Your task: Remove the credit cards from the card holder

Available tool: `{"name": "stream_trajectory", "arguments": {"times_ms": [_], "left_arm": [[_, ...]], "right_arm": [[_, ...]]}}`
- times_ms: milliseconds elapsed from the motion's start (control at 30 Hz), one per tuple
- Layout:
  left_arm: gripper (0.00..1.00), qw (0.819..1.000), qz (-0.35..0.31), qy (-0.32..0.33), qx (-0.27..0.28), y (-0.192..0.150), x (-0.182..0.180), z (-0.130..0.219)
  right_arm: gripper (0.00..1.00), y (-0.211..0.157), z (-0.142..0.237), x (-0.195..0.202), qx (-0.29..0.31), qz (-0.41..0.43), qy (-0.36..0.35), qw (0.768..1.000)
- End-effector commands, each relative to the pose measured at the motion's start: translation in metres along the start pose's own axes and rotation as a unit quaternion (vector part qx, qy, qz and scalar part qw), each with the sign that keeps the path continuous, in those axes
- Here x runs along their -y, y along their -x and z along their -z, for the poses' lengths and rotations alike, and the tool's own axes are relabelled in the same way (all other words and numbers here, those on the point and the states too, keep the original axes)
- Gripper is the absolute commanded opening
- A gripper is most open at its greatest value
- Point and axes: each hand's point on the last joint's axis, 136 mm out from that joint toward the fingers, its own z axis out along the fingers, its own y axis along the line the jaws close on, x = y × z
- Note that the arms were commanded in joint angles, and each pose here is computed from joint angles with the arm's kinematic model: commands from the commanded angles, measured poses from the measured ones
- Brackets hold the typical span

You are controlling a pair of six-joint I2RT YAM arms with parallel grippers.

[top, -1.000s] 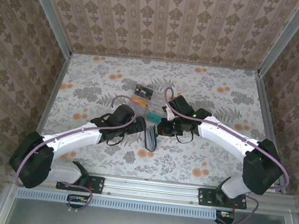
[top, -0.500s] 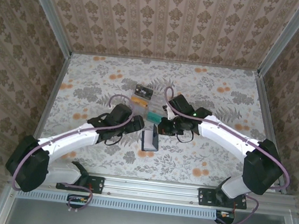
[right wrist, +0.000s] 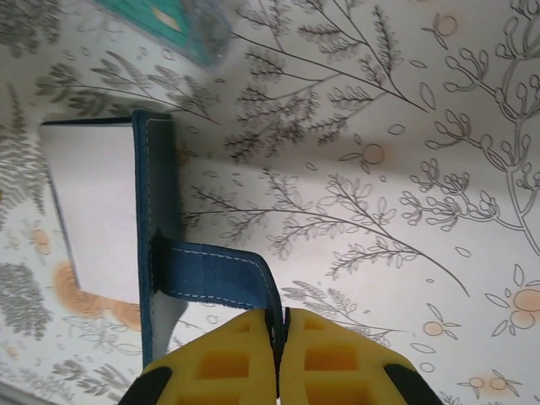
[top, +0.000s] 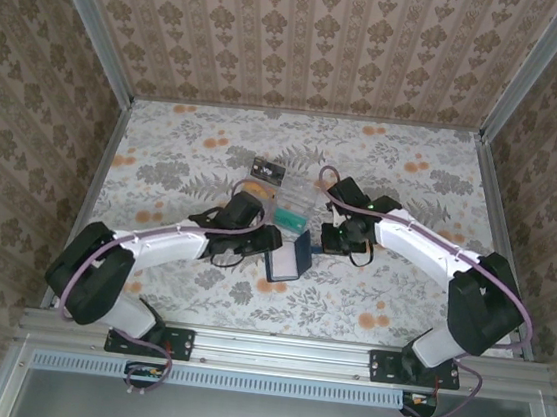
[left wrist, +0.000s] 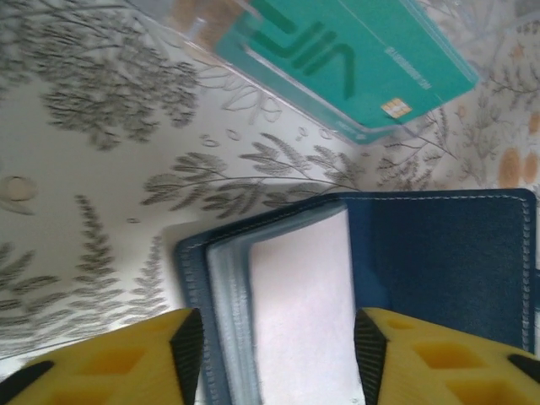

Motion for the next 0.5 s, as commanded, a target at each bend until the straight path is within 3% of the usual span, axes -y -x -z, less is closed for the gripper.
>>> {"name": "stream_trajectory", "arguments": {"times_ms": [0, 467], "left_arm": [[0.47, 0.999, -0.015, -0.031, -0.006, 0.005, 0.025, -0.004], [0.54, 0.999, -0.022, 0.018, -0.022, 0.003, 0.011, -0.013]], "right_arm": [[0.08, -0.011, -0.01, 0.02, -0.026, 0.003, -0.045, 0.999], [0.08, -0.018, -0.024, 0.032, -0.04, 0.0, -0.067, 0.997]]}}
